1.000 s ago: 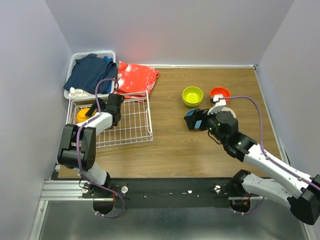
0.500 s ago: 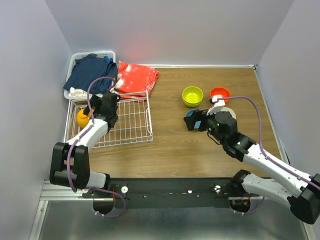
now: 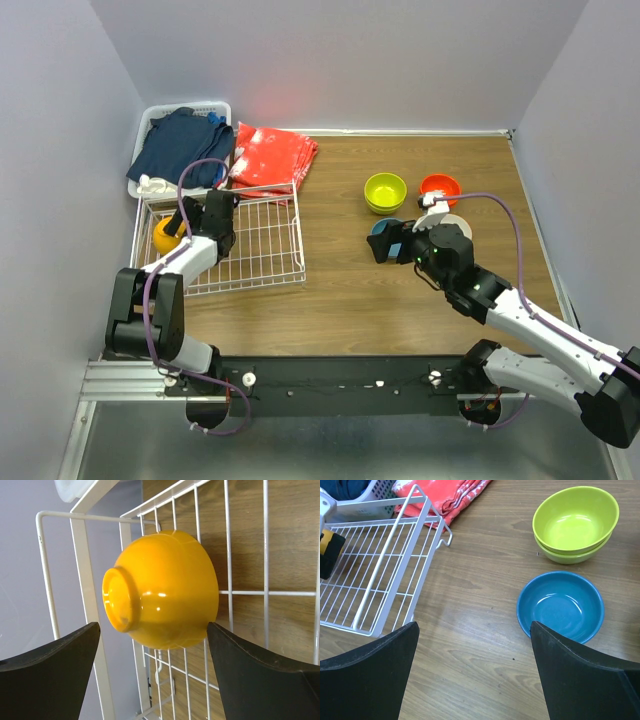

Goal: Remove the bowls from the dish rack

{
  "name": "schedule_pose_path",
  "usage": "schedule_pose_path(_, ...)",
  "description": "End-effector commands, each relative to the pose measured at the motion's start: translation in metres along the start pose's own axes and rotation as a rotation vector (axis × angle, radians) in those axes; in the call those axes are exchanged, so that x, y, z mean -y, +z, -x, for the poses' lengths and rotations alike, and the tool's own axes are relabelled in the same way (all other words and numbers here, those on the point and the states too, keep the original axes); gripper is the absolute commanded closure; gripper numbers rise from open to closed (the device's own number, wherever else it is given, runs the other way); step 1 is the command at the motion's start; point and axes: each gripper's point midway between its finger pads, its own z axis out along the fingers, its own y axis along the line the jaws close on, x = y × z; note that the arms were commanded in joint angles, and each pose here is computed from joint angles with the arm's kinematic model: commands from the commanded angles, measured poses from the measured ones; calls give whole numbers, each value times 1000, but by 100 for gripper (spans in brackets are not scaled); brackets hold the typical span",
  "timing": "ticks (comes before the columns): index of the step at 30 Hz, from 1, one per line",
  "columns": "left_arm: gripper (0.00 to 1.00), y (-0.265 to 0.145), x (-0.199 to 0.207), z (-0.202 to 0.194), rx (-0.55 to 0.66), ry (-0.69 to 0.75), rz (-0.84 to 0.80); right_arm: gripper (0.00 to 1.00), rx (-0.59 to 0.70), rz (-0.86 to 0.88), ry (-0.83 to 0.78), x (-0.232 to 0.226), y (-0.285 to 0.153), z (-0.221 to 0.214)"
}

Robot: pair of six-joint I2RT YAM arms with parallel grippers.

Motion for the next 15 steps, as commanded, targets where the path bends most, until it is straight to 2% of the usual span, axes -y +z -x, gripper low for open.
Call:
schedule_pose_path(1,4,6,1,-2,-8,-17,20,0,12,-8,-9,2,-1,-1)
schedule_pose_path(15,1,19,21,-12,-74,37,-7,0,9,-8,-10,2,0,-4)
